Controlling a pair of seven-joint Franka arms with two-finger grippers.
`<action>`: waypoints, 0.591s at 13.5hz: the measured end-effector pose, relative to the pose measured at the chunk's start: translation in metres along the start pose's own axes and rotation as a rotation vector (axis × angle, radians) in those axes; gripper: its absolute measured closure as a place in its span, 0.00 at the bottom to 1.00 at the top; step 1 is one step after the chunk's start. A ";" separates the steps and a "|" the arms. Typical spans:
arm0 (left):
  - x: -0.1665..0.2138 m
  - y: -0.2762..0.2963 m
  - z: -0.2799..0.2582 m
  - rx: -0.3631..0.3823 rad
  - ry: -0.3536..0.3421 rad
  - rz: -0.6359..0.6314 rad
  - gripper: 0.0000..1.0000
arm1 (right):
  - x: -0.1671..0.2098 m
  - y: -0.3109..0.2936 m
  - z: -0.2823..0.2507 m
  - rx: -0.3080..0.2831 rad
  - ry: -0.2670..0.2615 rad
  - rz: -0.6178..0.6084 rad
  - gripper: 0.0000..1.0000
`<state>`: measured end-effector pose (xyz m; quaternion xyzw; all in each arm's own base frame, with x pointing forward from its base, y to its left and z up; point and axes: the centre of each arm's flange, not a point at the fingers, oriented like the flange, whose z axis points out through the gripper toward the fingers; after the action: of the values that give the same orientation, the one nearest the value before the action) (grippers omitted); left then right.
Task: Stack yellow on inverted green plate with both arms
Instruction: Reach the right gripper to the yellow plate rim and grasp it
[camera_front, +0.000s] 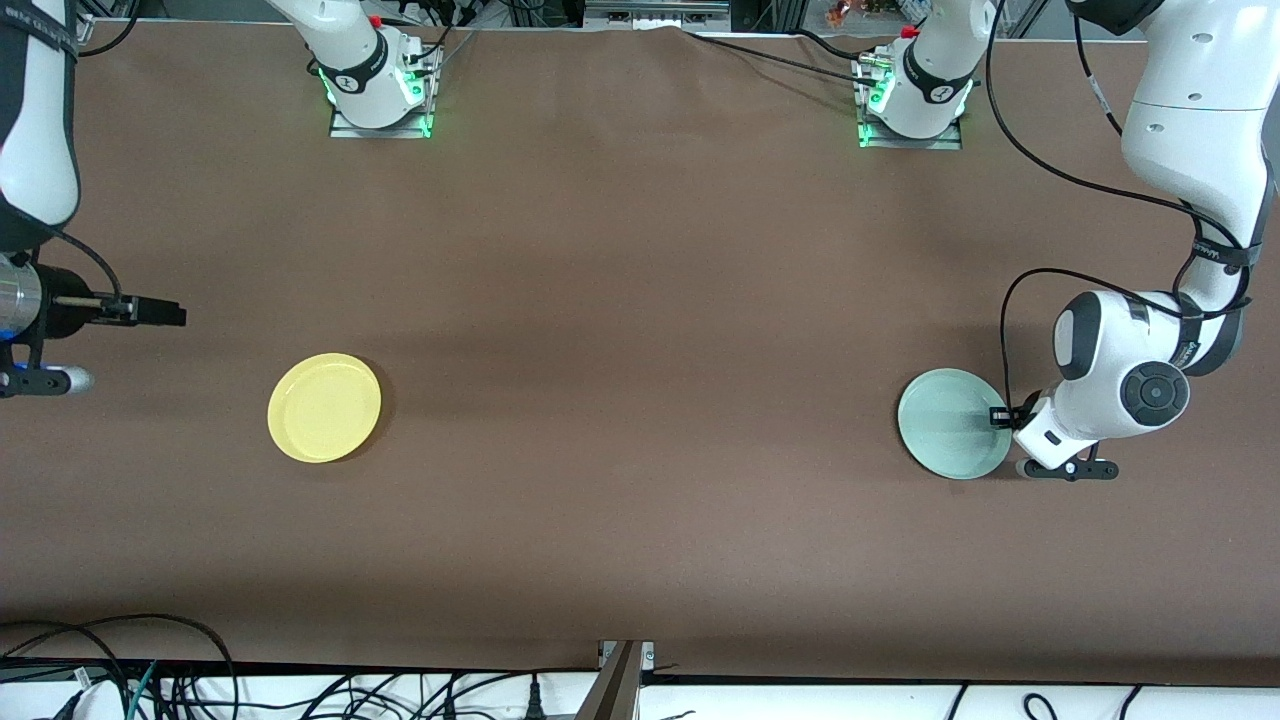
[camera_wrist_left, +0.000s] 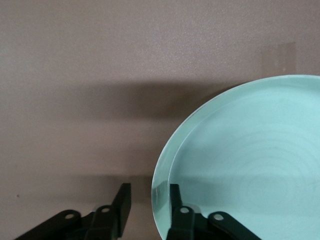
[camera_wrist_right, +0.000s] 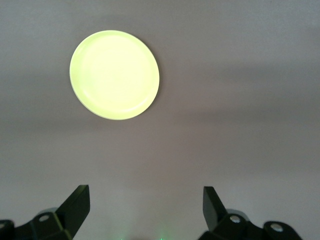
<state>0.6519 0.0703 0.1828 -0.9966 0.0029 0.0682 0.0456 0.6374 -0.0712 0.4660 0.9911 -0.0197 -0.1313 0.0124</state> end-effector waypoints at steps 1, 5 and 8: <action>0.000 0.000 0.000 0.000 0.000 0.000 0.63 | 0.009 0.002 0.012 0.002 -0.001 0.003 0.00; 0.000 0.001 0.000 -0.001 0.000 0.001 0.71 | 0.048 0.010 0.079 0.039 -0.004 0.026 0.00; 0.000 0.002 0.000 -0.001 0.000 0.002 0.82 | 0.069 0.016 0.132 0.034 0.033 0.039 0.00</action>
<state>0.6519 0.0686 0.1827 -0.9967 0.0040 0.0682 0.0448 0.6685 -0.0924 0.3212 0.9926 -0.0411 -0.1146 -0.0017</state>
